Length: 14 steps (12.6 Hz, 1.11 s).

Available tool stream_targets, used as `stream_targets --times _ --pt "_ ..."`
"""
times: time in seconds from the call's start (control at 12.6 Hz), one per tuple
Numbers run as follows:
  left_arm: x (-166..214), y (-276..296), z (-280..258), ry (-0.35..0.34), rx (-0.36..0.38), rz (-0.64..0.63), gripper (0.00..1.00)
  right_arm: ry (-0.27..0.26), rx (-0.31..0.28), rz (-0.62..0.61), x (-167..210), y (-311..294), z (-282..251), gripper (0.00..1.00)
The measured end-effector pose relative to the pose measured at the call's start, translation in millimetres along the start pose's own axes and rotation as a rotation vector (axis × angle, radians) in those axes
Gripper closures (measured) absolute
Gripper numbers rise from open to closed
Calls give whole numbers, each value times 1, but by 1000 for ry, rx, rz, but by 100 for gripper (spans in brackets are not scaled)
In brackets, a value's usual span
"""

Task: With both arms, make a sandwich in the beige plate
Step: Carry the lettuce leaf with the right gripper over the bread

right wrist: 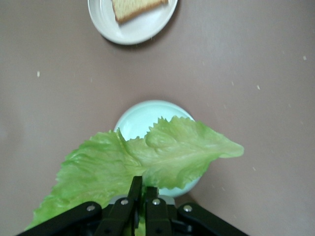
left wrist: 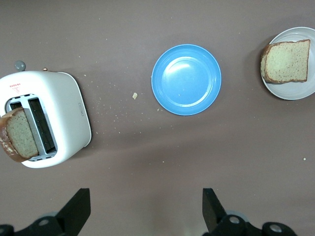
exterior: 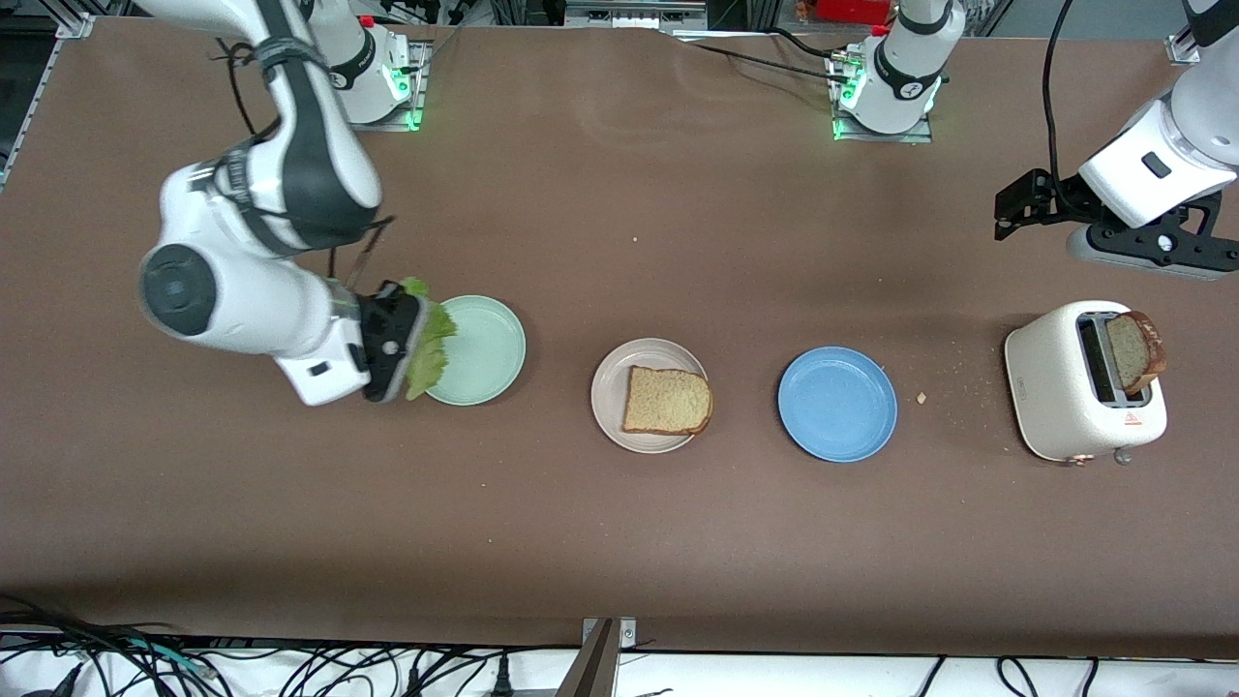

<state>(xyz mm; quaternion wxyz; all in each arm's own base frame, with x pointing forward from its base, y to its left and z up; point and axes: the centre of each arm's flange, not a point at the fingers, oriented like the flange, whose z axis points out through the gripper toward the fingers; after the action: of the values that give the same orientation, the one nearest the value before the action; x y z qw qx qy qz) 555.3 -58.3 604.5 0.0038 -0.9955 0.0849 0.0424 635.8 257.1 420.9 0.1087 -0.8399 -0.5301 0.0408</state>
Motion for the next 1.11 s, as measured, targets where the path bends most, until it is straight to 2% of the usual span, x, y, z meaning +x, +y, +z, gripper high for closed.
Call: stream_targets --times 0.48,0.79,1.11 --pt "-1 -10 0 0 -2 -18 0 -11 -87 222 91 -55 79 93" --pt "-2 -21 0 0 -3 -36 0 31 -115 419 152 -87 122 93" --pt "-2 -25 0 -1 -4 -43 0 133 -132 585 191 -113 178 93"
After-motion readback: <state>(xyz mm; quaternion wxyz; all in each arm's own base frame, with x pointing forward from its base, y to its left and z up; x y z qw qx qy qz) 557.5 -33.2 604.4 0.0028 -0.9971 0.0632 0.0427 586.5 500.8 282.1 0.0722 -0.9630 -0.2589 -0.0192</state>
